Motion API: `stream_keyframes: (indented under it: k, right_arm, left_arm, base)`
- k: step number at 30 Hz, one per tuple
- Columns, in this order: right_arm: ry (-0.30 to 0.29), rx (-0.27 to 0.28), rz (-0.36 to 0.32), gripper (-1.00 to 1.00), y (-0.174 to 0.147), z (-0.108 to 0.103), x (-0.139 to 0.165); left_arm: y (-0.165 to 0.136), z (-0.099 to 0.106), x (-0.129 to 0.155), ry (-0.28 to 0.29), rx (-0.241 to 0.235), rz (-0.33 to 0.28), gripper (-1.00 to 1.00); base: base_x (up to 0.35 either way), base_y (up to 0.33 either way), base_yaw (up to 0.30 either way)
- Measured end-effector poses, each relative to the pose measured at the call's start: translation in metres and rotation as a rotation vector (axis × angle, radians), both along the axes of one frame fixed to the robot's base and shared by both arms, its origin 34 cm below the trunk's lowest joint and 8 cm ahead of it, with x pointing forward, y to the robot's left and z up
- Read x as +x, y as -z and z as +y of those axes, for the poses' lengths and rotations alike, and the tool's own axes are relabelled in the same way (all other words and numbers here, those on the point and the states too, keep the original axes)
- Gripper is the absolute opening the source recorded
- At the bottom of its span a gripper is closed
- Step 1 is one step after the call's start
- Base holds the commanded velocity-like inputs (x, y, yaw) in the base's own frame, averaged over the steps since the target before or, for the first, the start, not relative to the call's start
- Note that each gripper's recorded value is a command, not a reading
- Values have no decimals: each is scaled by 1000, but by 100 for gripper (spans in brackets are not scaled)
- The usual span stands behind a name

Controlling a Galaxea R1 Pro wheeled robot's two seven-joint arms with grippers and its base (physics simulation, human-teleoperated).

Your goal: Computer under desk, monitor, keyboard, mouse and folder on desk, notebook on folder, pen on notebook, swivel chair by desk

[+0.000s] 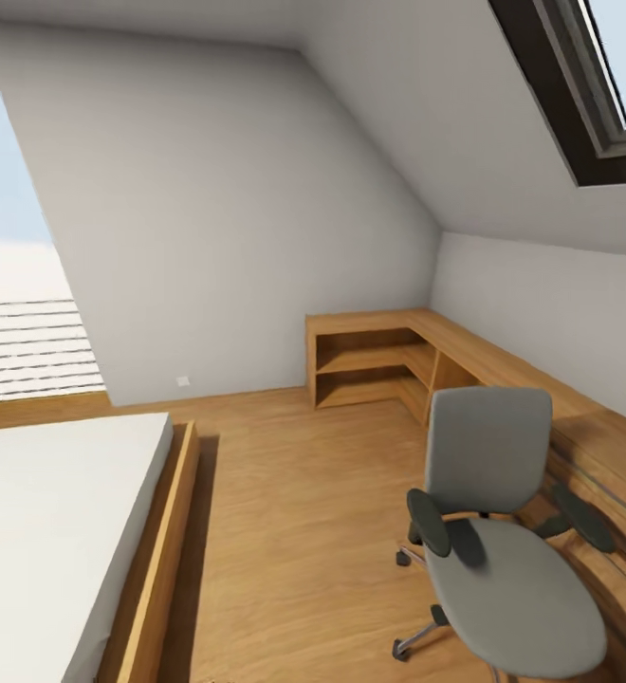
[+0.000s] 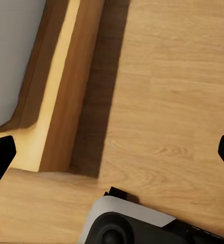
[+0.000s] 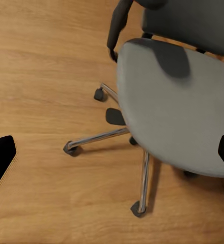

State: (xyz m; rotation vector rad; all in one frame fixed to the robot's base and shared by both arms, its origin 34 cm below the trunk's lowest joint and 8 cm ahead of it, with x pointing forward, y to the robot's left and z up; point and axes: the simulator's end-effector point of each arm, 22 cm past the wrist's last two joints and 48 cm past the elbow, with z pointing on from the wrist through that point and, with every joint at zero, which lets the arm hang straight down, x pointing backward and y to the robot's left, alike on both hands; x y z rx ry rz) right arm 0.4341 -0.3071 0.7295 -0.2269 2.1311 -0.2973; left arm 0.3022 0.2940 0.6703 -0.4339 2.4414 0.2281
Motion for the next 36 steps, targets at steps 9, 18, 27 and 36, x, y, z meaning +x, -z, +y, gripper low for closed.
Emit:
stream_keyframes:
  k: [9, 18, 27, 36]
  right_arm:
    - [1, 0, 0, 100, 0, -1, 0]
    - [-3, -2, 4, 100, 0, -2, 0]
    - [-7, -2, 7, 100, 1, 0, -1]
    - [-7, -4, 8, 100, 1, -2, -1]
  left_arm:
    - [0, -2, 0, 3, -1, -1, 100]
    - [0, -2, 0, 3, -2, 0, 100]
    - [0, -2, 0, 3, -2, 1, 100]
    - [0, -2, 0, 3, -2, 1, 100]
  base:
    - [15, -4, 280]
    - [237, 0, 78]
    - [324, -2, 4]
    - [328, -54, 0]
